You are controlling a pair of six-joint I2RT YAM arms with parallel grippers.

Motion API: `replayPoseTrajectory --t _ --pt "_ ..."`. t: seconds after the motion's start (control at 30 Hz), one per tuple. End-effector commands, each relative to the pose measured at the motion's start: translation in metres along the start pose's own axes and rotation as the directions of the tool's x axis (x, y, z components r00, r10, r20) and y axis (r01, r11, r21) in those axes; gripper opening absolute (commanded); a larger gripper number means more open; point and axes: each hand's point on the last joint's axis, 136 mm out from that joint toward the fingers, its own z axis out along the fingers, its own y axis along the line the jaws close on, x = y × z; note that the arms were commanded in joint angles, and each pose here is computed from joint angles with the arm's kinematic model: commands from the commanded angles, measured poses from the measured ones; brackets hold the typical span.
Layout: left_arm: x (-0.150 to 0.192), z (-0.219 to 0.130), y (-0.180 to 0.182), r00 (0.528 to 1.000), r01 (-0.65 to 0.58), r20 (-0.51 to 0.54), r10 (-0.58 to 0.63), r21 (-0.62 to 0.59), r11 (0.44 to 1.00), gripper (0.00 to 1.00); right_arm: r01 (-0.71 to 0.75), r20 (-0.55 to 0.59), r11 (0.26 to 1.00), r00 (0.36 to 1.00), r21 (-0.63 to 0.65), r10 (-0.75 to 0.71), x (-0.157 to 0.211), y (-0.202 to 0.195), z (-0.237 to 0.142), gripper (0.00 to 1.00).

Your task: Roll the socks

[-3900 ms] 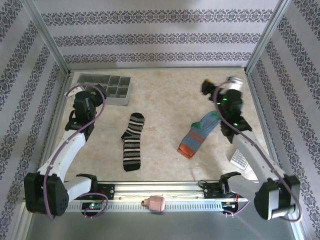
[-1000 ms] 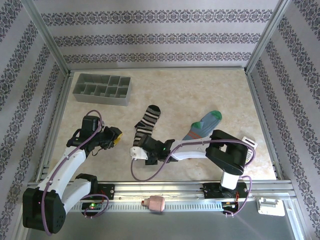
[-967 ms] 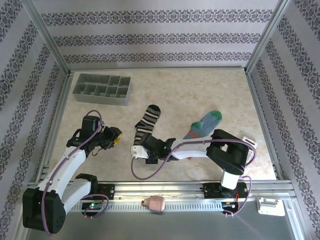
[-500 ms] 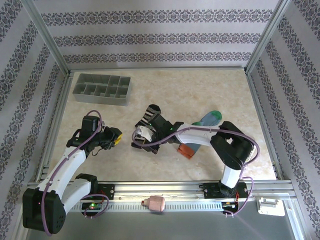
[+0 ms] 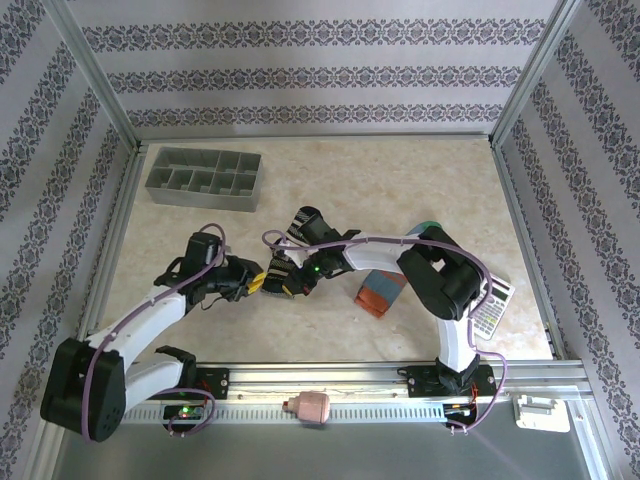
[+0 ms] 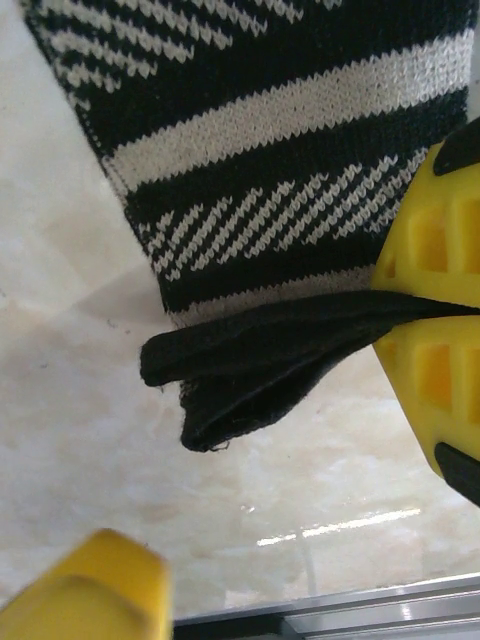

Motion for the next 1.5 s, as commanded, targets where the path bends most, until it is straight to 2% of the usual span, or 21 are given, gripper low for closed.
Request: replayPoseTrajectory --t 0.0,0.13,0.37,0.6,0.73,0.8,0.87,0.97,1.03,1.1,1.17,1.37,1.47 --pt "-0.003 0.013 -0.018 1.000 -0.004 0.025 0.002 0.069 0.998 0.20 -0.056 -0.030 0.998 0.998 -0.010 0.055 0.001 -0.005 0.005 0.00" --pt "-0.004 0.029 -0.019 1.000 0.011 0.010 -0.011 0.080 0.997 0.17 -0.087 -0.036 0.996 0.995 0.017 0.088 0.004 -0.015 0.008 0.00" --pt "-0.004 0.041 -0.005 0.999 0.032 -0.004 -0.032 0.019 0.999 0.14 -0.126 -0.036 0.991 0.991 0.036 0.127 0.003 -0.025 0.009 0.00" --pt "-0.013 0.056 0.007 1.000 0.013 0.005 -0.013 -0.040 0.999 0.13 -0.119 -0.035 0.992 0.992 0.034 0.120 0.003 -0.023 0.008 0.00" --pt "-0.026 0.064 0.013 0.999 0.020 0.047 -0.017 -0.075 0.997 0.10 -0.102 -0.041 0.994 0.994 0.045 0.104 0.008 -0.024 0.007 0.00" --pt "-0.029 0.067 0.018 0.998 0.015 0.054 -0.009 -0.110 0.994 0.09 -0.086 -0.037 0.994 0.995 0.060 0.088 0.010 -0.025 0.005 0.07" --pt "-0.028 0.069 0.027 0.999 0.032 0.046 -0.025 -0.149 0.988 0.08 -0.037 -0.030 0.994 0.999 0.099 0.040 0.010 -0.026 0.001 0.21" --pt "-0.025 0.065 0.040 0.998 0.061 0.047 -0.053 -0.205 0.977 0.08 0.118 0.018 0.973 0.992 0.198 -0.124 0.003 -0.022 -0.016 0.40" --pt "-0.025 0.061 0.044 0.997 0.060 0.055 -0.049 -0.232 0.971 0.08 0.279 0.040 0.918 0.953 0.282 -0.301 -0.002 -0.012 -0.029 0.46" --pt "-0.025 0.060 0.045 0.997 0.061 0.054 -0.049 -0.251 0.966 0.08 0.449 0.006 0.809 0.873 0.378 -0.487 -0.001 0.000 -0.038 0.52" --pt "-0.025 0.062 0.042 0.998 0.062 0.048 -0.051 -0.245 0.968 0.08 0.588 -0.078 0.662 0.772 0.465 -0.631 0.001 0.005 -0.041 0.58" --pt "-0.026 0.065 0.040 0.998 0.059 0.037 -0.051 -0.264 0.963 0.08 0.758 -0.292 0.392 0.590 0.521 -0.753 0.001 0.007 -0.029 0.58" --pt "-0.026 0.066 0.041 0.998 0.062 0.029 -0.056 -0.270 0.961 0.08 0.783 -0.345 0.334 0.554 0.525 -0.757 -0.007 0.003 -0.018 0.57"
